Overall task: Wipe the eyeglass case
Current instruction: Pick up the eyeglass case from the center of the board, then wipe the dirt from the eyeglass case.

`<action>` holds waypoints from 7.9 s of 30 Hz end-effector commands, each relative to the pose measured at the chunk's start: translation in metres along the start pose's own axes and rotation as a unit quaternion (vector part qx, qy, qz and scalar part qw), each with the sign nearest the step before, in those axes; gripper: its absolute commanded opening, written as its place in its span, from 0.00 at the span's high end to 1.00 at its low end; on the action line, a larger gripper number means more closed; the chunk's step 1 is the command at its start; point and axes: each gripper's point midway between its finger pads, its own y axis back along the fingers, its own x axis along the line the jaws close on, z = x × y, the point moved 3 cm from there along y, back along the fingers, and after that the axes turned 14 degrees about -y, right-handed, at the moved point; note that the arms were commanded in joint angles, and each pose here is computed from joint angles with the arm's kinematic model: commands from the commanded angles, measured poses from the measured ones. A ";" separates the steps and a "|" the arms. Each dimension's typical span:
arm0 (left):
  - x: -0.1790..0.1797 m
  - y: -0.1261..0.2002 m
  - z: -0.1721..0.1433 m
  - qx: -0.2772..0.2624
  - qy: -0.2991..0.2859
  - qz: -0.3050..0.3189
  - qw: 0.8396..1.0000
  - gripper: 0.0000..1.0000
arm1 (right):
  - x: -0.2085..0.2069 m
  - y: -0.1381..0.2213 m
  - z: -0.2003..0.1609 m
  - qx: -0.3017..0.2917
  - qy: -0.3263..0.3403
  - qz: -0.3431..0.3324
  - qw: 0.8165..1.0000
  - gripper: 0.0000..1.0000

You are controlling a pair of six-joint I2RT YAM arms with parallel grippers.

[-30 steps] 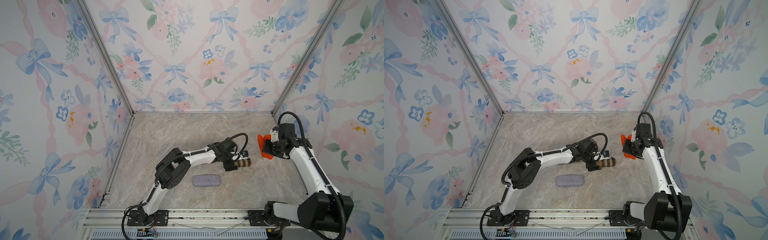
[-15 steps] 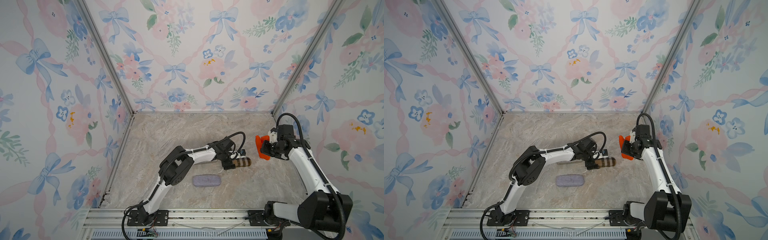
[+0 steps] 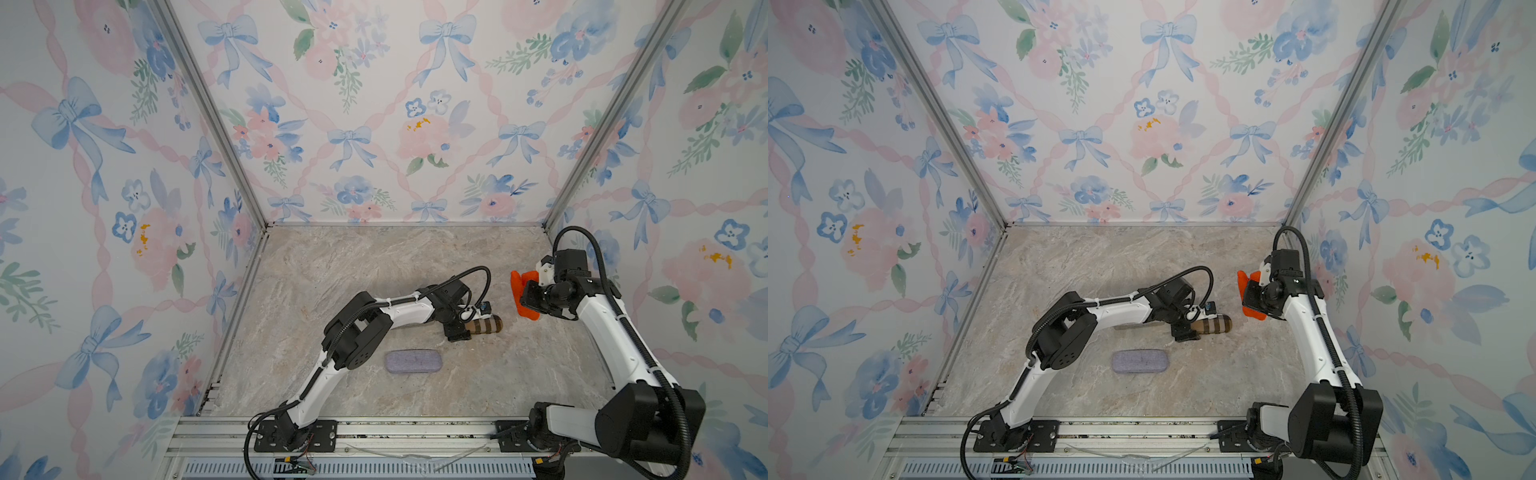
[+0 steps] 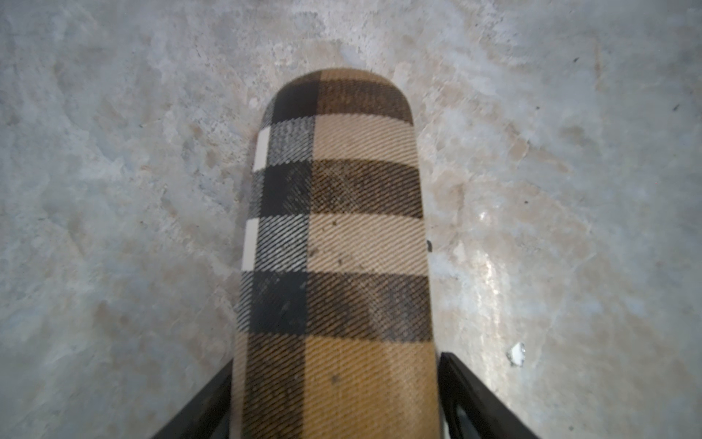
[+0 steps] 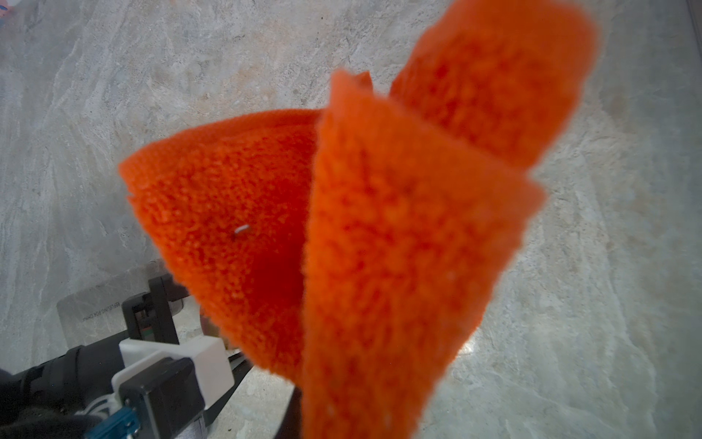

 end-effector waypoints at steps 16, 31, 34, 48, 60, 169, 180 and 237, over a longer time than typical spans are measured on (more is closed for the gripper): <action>0.011 0.028 0.019 -0.024 0.007 0.033 0.999 0.62 | 0.008 0.011 -0.026 0.008 0.014 0.008 1.000 1.00; 0.011 0.120 0.052 -0.068 0.008 0.130 0.989 0.66 | 0.038 0.069 -0.048 0.005 0.055 0.040 0.998 1.00; 0.007 0.127 0.051 -0.069 0.012 0.134 0.989 0.67 | 0.046 0.077 -0.051 0.012 0.075 0.041 0.996 1.00; -0.004 0.154 0.063 -0.096 0.008 0.158 0.983 0.68 | 0.070 0.126 -0.076 0.057 0.108 0.101 0.987 1.00; -0.016 0.177 0.088 -0.147 -0.017 0.187 0.971 0.68 | 0.111 0.077 -0.116 0.131 0.113 0.158 0.972 1.00; -0.014 0.225 0.074 -0.152 0.041 0.254 0.954 0.71 | 0.089 0.161 -0.049 0.001 0.078 0.243 0.967 1.00; -0.014 0.219 0.072 -0.011 -0.123 0.344 0.931 0.74 | 0.127 0.182 -0.029 0.020 0.100 0.266 0.959 1.00; -0.031 0.235 0.083 0.098 -0.285 0.460 0.835 0.75 | 0.174 0.071 -0.119 0.250 0.283 0.121 0.918 1.00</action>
